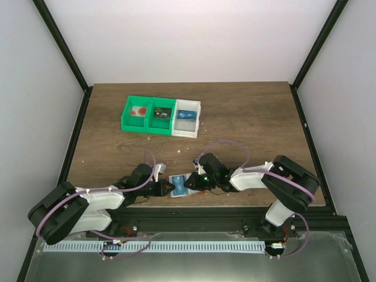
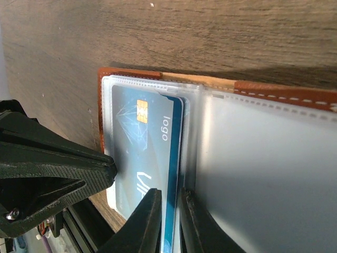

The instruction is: Take the credit cards out of the card holder

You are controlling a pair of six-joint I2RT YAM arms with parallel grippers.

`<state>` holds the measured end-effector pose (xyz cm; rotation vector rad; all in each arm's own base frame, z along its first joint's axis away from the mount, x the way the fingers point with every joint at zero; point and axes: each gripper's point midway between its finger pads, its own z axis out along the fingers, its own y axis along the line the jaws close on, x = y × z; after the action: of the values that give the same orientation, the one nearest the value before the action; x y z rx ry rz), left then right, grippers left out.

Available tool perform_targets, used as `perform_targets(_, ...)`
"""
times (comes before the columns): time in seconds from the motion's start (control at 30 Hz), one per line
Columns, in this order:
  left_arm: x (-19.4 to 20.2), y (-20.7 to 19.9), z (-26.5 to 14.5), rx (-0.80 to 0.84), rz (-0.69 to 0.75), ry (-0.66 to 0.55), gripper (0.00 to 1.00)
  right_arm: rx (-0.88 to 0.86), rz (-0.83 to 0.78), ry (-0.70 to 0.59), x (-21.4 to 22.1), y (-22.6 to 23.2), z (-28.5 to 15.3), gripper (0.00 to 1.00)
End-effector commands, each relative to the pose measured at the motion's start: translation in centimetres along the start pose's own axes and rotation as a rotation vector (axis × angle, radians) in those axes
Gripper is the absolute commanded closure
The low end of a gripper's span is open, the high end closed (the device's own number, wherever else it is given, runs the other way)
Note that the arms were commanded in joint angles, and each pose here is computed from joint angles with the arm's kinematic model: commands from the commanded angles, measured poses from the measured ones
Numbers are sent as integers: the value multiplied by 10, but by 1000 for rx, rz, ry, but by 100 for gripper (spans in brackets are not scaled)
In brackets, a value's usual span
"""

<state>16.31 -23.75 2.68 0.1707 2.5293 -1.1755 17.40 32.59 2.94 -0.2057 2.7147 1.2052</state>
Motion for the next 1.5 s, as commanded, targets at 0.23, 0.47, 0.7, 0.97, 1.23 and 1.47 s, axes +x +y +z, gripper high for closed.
perform_targets(0.23,2,3,0,4,-5,-4,95,-3,2,18,7,-4,5,88)
perform_targets(0.47,-14,-10,-9,-1,-9,-49,89,-2,3,6,7,-4,2,88)
perform_targets(0.7,-14,-9,-13,-7,-17,-63,86,1,6,5,7,-5,2,88)
perform_targets(0.97,-7,-2,-5,-7,-15,-39,84,-8,8,7,7,-4,2,88)
perform_targets(1.23,4,9,3,-26,-20,11,99,-28,15,11,10,-3,3,88)
perform_targets(1.47,6,11,4,-28,-22,20,100,-43,16,11,11,-3,4,91)
